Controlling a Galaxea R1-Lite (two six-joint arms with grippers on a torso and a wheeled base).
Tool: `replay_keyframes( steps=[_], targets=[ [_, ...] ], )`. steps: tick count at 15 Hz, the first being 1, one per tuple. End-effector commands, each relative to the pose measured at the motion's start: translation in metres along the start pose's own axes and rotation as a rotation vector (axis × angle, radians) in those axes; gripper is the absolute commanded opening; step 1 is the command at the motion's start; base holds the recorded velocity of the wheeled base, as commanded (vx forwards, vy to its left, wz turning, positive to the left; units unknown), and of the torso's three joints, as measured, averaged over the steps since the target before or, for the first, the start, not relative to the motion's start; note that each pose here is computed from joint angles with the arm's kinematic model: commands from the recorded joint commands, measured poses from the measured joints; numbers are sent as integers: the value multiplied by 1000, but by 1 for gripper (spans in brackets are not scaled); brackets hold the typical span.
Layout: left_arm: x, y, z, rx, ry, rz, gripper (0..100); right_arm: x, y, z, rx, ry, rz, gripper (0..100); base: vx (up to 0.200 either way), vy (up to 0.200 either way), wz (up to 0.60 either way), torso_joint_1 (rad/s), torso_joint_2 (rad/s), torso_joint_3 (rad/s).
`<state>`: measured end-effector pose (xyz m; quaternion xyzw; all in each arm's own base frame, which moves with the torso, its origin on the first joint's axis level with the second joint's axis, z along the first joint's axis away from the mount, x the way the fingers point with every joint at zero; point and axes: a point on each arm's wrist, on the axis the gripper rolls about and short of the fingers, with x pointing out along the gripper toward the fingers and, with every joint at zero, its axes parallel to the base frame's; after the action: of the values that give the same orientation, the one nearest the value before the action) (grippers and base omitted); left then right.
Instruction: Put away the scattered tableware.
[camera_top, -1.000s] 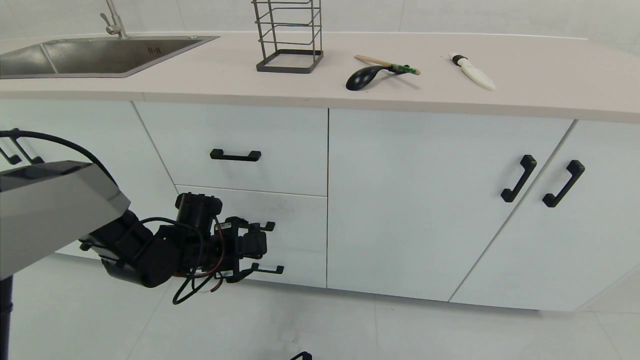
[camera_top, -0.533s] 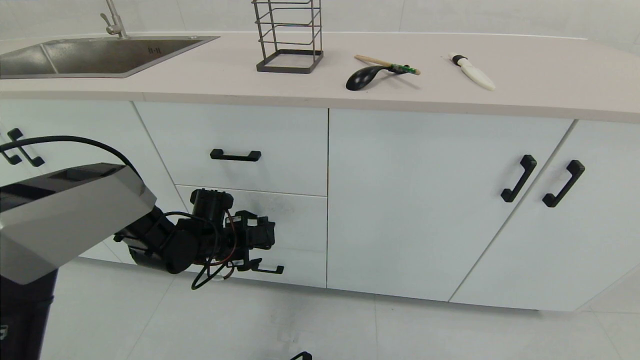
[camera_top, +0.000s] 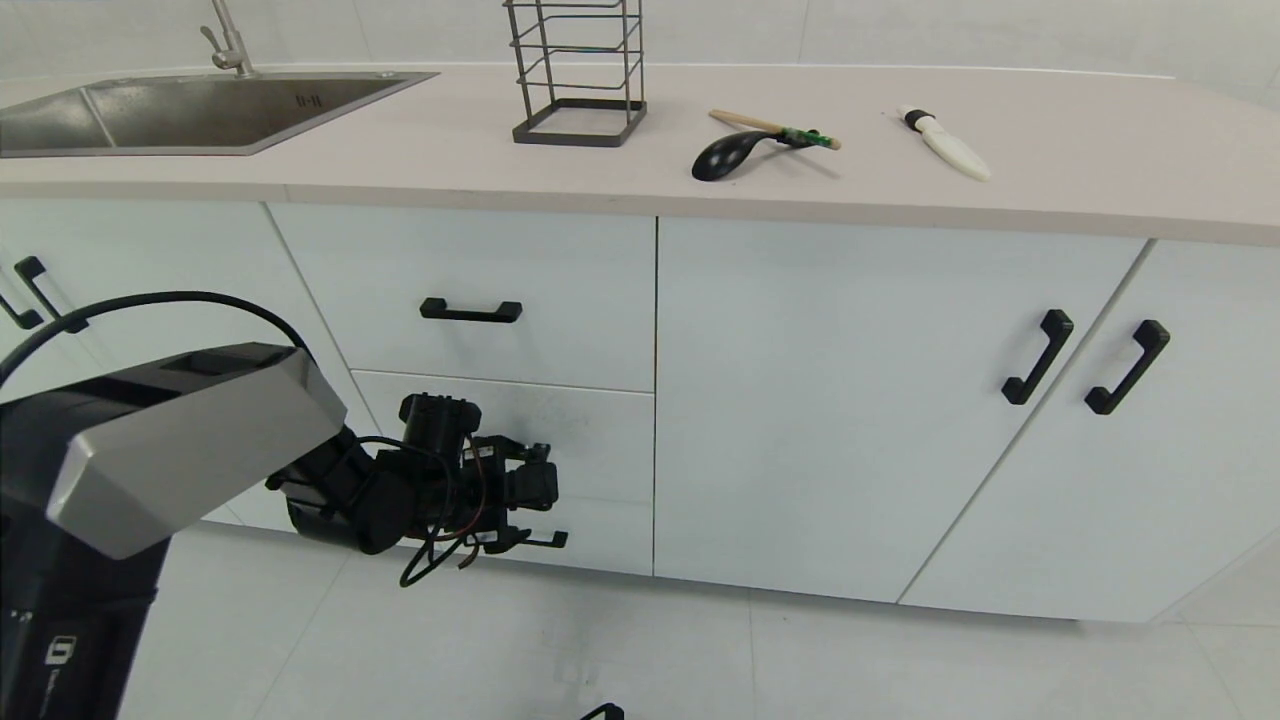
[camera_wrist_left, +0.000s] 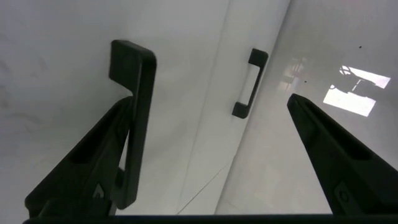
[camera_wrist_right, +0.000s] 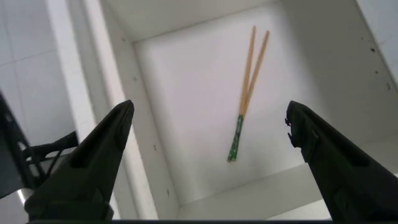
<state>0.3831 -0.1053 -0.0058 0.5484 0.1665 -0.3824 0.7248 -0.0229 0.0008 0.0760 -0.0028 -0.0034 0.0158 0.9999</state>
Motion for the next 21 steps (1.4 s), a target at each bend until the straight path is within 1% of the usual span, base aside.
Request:
replay_keyframes(
  steps=[1,2,3,4,5,6,10,12,14,15,17,18,19,20,21],
  targets=[
    [1,-11,-3,-9,9,-40,100,0,0,0,-1,1,1,0,0,0,0,0,0,0],
    [-6,-20,-4,-27,15,-68,100,0,0,0,-1,1,1,0,0,0,0,0,0,0],
    [-13,-24,-6,-44,24,-79,100,0,0,0,-1,1,1,0,0,0,0,0,0,0],
    [-18,-24,-5,-45,23,-76,100,0,0,0,-1,1,1,0,0,0,0,0,0,0],
    [-23,-21,-3,-41,19,-65,100,0,0,0,-1,1,1,0,0,0,0,0,0,0],
    [-28,-22,-3,-43,19,-65,100,0,0,0,-1,1,1,0,0,0,0,0,0,0],
    [-43,-30,-2,-46,25,-87,100,0,0,0,-1,1,1,0,0,0,0,0,0,0],
    [-59,-35,3,-40,19,-91,100,0,0,0,-1,1,1,0,0,0,0,0,0,0],
    [-84,-38,9,-28,8,-80,100,0,0,0,-1,1,1,0,0,0,0,0,0,0],
    [-96,-39,14,-19,-3,-67,100,0,0,0,-1,1,1,0,0,0,0,0,0,0],
    [-137,-57,36,27,-66,-49,100,0,0,0,-1,1,1,0,0,0,0,0,0,0],
    [-146,-60,41,33,-85,-36,100,0,0,0,-1,1,1,0,0,0,0,0,0,0],
    [-160,-61,56,20,-135,3,100,0,0,0,-1,1,1,0,0,0,0,0,0,0],
    [-164,-59,64,8,-165,23,100,0,0,0,-1,1,1,0,0,0,0,0,0,0],
    [-165,-60,72,-9,-194,24,100,0,0,0,-1,1,1,0,0,0,0,0,0,0]
  ],
)
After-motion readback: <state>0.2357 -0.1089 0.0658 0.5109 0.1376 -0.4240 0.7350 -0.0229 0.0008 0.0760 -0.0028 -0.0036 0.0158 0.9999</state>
